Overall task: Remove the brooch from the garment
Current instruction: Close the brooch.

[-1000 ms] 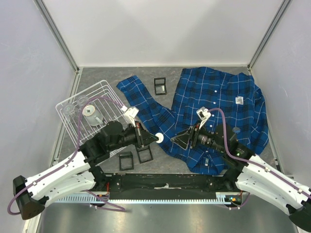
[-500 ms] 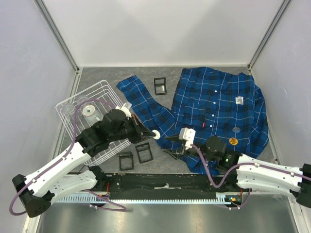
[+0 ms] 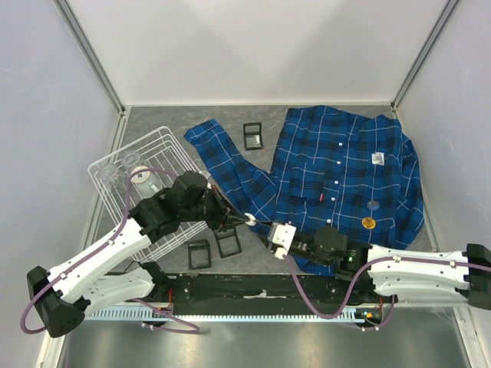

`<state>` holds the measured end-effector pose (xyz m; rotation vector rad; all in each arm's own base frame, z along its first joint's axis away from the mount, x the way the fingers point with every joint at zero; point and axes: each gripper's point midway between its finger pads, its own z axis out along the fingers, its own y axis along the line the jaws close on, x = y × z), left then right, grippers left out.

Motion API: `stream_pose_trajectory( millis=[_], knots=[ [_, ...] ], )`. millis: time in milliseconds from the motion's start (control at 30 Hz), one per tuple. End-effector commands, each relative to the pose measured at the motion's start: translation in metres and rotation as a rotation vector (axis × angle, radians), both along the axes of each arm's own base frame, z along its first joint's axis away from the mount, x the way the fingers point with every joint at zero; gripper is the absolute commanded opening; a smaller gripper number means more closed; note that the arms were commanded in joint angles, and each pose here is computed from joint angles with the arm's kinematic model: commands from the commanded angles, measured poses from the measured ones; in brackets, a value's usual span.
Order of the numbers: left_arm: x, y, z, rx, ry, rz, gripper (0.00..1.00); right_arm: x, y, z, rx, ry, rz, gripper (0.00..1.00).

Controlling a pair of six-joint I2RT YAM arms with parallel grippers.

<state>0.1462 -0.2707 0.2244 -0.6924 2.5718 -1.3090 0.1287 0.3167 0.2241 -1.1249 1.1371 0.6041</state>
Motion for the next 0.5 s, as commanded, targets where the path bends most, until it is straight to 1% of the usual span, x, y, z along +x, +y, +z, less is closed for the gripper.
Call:
stream_pose_trajectory(
  millis=[0, 233, 267, 333, 367, 433, 467],
  knots=[
    [-0.0056, -0.0034, 0.0032, -0.045, 0.092, 0.021, 0.02, 0.0062, 0.0088, 0.0266, 0.025, -0.075, -0.031, 0.36],
    [-0.0047, -0.0013, 0.0073, -0.06, 0.091, 0.043, 0.02, 0.0113, 0.0062, 0.0293, 0.045, -0.08, -0.083, 0.24],
    [-0.0052, -0.0014, 0.0078, -0.062, 0.091, 0.042, 0.02, 0.0127, 0.0055, 0.0286, 0.045, -0.081, -0.093, 0.2],
    [-0.0058, -0.0011, 0.0075, -0.064, 0.095, 0.044, 0.02, 0.0145, 0.0036, 0.0279, 0.047, -0.079, -0.109, 0.17],
    [-0.0061, -0.0008, 0.0078, -0.066, 0.096, 0.046, 0.02, 0.0154, 0.0024, 0.0288, 0.051, -0.078, -0.116, 0.12],
    [-0.0055, -0.0005, 0.008, -0.073, 0.086, 0.049, 0.02, 0.015, 0.0021, 0.0316, 0.062, -0.071, -0.118, 0.07],
    [-0.0051, -0.0005, 0.0082, -0.078, 0.08, 0.049, 0.02, 0.015, 0.002, 0.0314, 0.065, -0.065, -0.121, 0.0]
  ],
)
